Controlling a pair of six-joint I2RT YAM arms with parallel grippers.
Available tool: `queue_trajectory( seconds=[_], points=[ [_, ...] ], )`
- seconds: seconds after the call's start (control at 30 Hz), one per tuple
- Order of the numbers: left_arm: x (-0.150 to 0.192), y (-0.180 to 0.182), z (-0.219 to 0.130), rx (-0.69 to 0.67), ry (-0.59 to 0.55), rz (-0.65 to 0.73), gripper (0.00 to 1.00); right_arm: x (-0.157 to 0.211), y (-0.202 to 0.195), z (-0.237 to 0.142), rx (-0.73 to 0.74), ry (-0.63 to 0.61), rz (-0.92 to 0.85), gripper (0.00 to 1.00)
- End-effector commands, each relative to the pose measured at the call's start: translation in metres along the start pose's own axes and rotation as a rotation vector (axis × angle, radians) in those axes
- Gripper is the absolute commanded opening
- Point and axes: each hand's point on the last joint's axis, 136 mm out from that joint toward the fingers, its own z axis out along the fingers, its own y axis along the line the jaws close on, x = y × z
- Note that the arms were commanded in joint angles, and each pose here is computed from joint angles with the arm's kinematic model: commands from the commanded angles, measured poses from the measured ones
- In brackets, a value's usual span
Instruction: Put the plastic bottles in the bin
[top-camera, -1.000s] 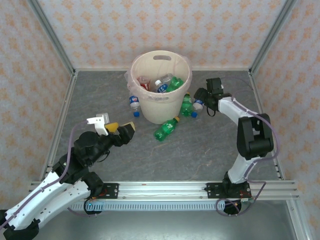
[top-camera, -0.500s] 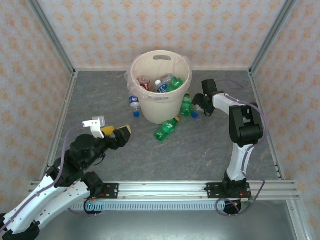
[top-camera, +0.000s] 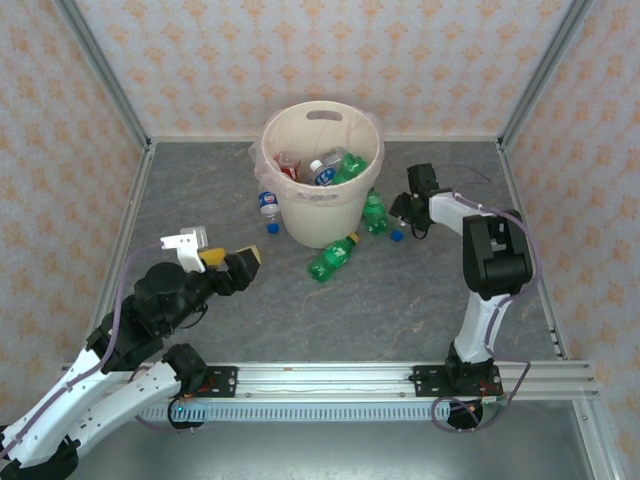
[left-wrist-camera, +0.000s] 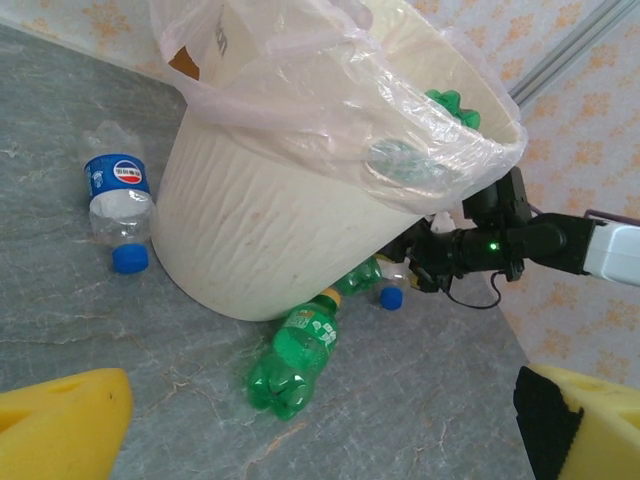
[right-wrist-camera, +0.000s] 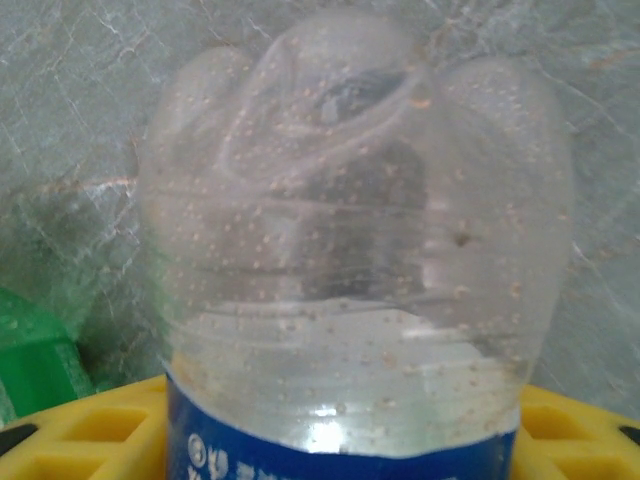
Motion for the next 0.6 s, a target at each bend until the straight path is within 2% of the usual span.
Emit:
queue_trajectory(
  seconds=[0.0, 0.27, 0.57],
  points=[
    [-0.008, 0.005, -0.005, -0.041, -0.027, 0.005, 0.99, -0.019, 0.006, -0.035, -0.035, -0.107, -0.001, 0.58],
    [-0.017, 0.004, -0.001, -0.061, -0.051, 0.003, 0.99, -0.032, 0.021, -0.129, -0.16, -0.288, -0.017, 0.58],
    [-0.026, -0.003, -0.002, -0.057, -0.069, 0.005, 0.99, -0.04, 0.105, -0.272, -0.447, -0.524, -0.106, 0.57]
  ],
)
